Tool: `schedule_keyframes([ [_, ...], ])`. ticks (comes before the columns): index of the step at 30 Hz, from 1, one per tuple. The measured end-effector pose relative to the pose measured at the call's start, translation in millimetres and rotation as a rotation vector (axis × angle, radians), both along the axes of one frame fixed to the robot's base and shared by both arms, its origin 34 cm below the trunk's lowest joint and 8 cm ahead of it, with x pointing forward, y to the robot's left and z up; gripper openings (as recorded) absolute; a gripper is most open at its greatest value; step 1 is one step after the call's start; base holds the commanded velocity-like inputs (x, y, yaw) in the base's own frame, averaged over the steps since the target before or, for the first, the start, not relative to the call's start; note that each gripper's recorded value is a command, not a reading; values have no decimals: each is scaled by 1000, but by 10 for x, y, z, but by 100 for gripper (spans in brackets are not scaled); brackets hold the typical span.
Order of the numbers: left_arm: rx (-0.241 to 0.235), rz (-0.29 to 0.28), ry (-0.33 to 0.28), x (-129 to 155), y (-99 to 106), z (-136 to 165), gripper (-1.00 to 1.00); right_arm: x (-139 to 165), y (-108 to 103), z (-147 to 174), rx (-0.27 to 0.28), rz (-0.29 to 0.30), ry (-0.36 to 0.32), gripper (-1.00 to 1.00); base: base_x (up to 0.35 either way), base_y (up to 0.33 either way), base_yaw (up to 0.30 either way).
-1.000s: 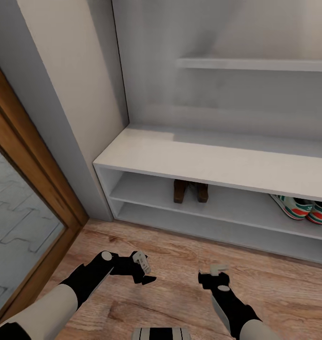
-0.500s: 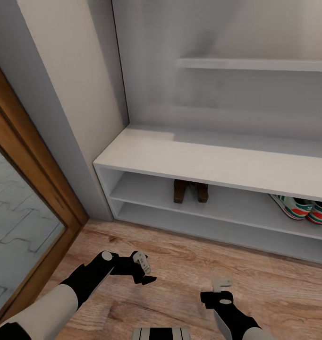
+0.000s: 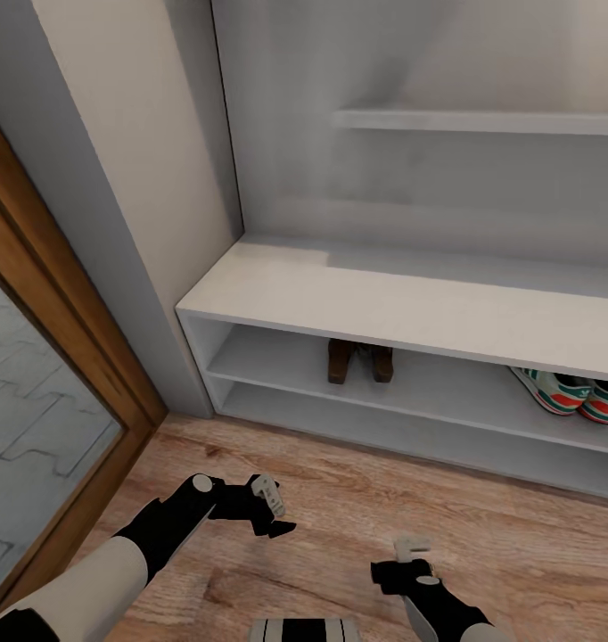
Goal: Pick up the two gym shoes and the two sandals from the corridor floor and place them onto the hallstand (shoe rack) in the corridor, making sure they are on the rack and not on the floor. Arrange them so the two gym shoes are next to each other and the two sandals are next to each other.
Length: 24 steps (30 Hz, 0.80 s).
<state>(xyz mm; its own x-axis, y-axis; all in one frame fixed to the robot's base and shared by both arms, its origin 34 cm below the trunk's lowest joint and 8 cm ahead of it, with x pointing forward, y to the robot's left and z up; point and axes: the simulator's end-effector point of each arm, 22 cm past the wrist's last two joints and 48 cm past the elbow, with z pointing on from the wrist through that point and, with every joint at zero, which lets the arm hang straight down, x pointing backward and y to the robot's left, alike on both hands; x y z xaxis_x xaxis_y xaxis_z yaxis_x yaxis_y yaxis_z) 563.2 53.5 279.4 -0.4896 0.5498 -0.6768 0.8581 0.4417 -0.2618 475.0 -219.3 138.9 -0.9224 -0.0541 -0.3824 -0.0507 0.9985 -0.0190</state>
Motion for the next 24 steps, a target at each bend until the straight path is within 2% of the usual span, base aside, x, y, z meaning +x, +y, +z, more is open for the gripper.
schedule_keyframes([
  [2,0,0,0,0,0,0,100,-9,152,2,69,19,2,100,0,0,0],
  [3,-1,0,0,-1,-5,1,100,-91,491,28,239,36,19,100,0,0,0],
  [4,-1,0,0,-1,-7,2,100,-144,628,50,316,25,29,100,0,0,0],
  [6,-1,0,1,-2,-9,2,100,-182,794,98,424,-37,36,100,0,0,0],
  [7,-1,0,1,-2,-10,2,100,-181,821,111,447,-56,35,100,0,0,0],
  [13,-1,-1,0,-2,-10,2,100,-175,852,131,480,-89,33,100,0,0,0],
  [24,-1,0,0,-2,-10,2,100,-210,834,117,479,-90,40,100,0,0,0],
])
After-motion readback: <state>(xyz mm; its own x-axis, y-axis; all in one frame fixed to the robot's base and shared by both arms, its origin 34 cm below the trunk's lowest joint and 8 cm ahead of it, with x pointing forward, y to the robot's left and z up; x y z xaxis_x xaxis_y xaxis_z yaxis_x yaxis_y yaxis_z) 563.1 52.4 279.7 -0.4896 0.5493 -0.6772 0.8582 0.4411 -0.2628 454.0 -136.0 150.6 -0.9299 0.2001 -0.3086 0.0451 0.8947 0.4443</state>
